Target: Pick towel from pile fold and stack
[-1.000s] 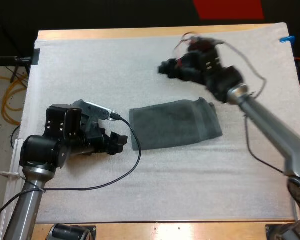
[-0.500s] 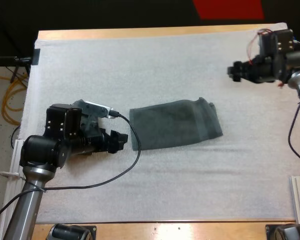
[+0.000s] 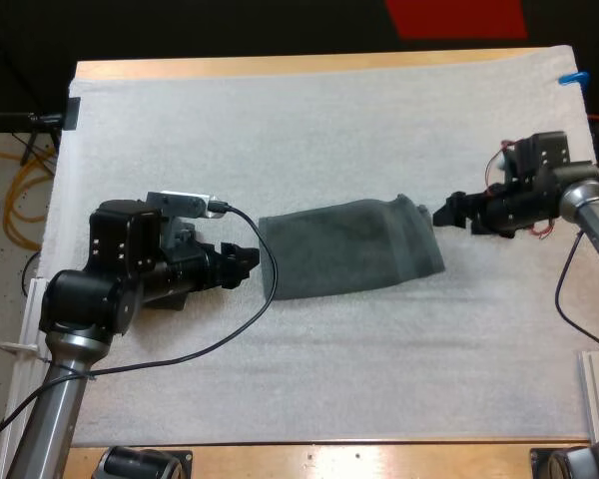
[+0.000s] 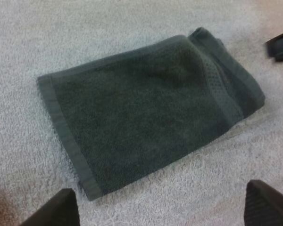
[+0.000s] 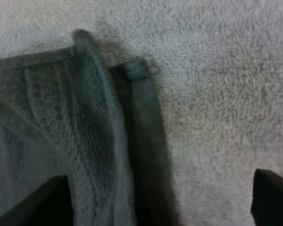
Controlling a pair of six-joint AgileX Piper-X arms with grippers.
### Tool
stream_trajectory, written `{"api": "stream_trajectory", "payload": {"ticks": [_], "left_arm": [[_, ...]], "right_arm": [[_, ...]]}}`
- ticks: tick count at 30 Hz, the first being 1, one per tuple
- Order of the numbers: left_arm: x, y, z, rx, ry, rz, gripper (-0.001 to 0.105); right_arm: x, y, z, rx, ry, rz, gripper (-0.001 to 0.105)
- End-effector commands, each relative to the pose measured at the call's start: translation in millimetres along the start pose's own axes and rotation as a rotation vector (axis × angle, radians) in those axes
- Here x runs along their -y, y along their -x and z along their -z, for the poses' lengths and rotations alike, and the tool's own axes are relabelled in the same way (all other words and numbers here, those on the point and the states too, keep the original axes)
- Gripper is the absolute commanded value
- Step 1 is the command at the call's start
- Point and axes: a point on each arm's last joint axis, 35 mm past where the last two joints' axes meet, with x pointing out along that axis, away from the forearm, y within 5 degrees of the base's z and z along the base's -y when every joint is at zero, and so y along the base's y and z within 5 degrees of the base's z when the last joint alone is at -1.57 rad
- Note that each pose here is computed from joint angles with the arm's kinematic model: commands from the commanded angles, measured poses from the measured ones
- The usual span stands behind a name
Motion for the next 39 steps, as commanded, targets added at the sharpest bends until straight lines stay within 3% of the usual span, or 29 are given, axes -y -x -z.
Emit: {"api": "stream_trajectory", "payload": {"ticks": [1,14,16,24,25,32,39], "left_arm": [[2,1,1,0.001,0.003,0.018,0.069],[2,1,1,0.000,0.015,0.018,0.069],[2,1,1,-0.001,0.019,0.022,0.069],[3,1,1,-0.008,0.019,0.038,0.069],[3,1,1,-0.008,0.019,0.038,0.069],[3,1,1,-0.008,0.019,0.038,0.069],[3,1,1,-0.008,0.019,0.038,0.069]], "right_arm": [[0,-3,-2,0.018,-0.005,-0.050,0.074],[-18,-60,6,-0.092,0.015,-0.205,0.070],[-20,-62,6,-0.099,0.017,-0.205,0.061],[-19,-63,6,-0.100,-0.012,-0.161,0.000],[-19,-62,6,-0.101,-0.012,-0.153,0.000],[-26,-37,7,-0.126,0.033,0.042,0.000],[-37,18,5,-0.093,0.092,0.569,0.000]]}}
